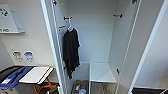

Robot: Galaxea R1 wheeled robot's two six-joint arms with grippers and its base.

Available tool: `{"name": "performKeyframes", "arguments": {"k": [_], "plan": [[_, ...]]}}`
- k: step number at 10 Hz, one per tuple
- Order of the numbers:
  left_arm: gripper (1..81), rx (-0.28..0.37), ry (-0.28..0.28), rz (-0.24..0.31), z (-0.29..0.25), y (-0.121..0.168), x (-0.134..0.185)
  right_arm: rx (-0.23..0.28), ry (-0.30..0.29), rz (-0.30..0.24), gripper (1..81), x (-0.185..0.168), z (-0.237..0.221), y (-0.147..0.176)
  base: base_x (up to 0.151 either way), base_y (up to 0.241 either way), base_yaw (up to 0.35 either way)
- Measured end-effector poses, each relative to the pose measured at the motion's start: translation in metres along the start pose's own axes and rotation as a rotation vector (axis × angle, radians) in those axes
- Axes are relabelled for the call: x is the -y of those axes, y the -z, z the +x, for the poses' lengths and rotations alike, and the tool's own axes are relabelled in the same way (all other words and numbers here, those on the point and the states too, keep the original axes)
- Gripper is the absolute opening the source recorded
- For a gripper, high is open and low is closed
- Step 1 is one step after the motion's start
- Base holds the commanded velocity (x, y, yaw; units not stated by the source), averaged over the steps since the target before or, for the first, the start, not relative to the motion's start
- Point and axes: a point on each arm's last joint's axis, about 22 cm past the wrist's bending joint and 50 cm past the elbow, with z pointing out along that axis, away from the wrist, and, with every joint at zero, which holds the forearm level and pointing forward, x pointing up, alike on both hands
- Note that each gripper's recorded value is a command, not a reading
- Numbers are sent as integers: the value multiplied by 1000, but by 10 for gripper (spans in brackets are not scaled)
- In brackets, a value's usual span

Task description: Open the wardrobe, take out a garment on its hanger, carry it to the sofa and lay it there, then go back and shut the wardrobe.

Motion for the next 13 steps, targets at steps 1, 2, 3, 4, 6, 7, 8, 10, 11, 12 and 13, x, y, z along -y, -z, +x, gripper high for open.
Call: {"name": "performKeyframes", "arguments": {"k": [1,2,3,4,6,7,8,10,11,12,13], "plan": [[811,57,2,-29,-44,-11,-25,45,9,52,811,38,-37,-13,0,0,0],[811,101,-4,-69,-81,-18,-53,94,18,110,811,77,-77,-23,0,0,0],[811,140,-19,-104,-113,-22,-78,126,32,142,811,99,-106,-27,0,0,0],[811,174,-40,-126,-143,-23,-91,139,60,142,811,98,-119,-27,0,0,0],[811,228,-88,-84,-192,-15,-52,175,152,92,811,67,-149,-22,0,0,0],[811,261,-121,-60,-220,-8,-28,220,188,54,811,48,-177,-17,0,0,0],[811,299,-158,-41,-252,1,-6,262,215,31,811,33,-205,-11,0,0,0],[811,389,-228,-24,-330,28,31,333,288,-14,811,-5,-251,8,0,0,0],[811,433,-261,-18,-370,48,53,372,323,-35,811,-25,-276,21,0,0,0],[811,473,-288,-12,-404,68,74,417,345,-46,811,-41,-307,35,0,0,0],[811,502,-307,-8,-432,86,91,454,353,-54,811,-53,-334,49,0,0,0]]}}
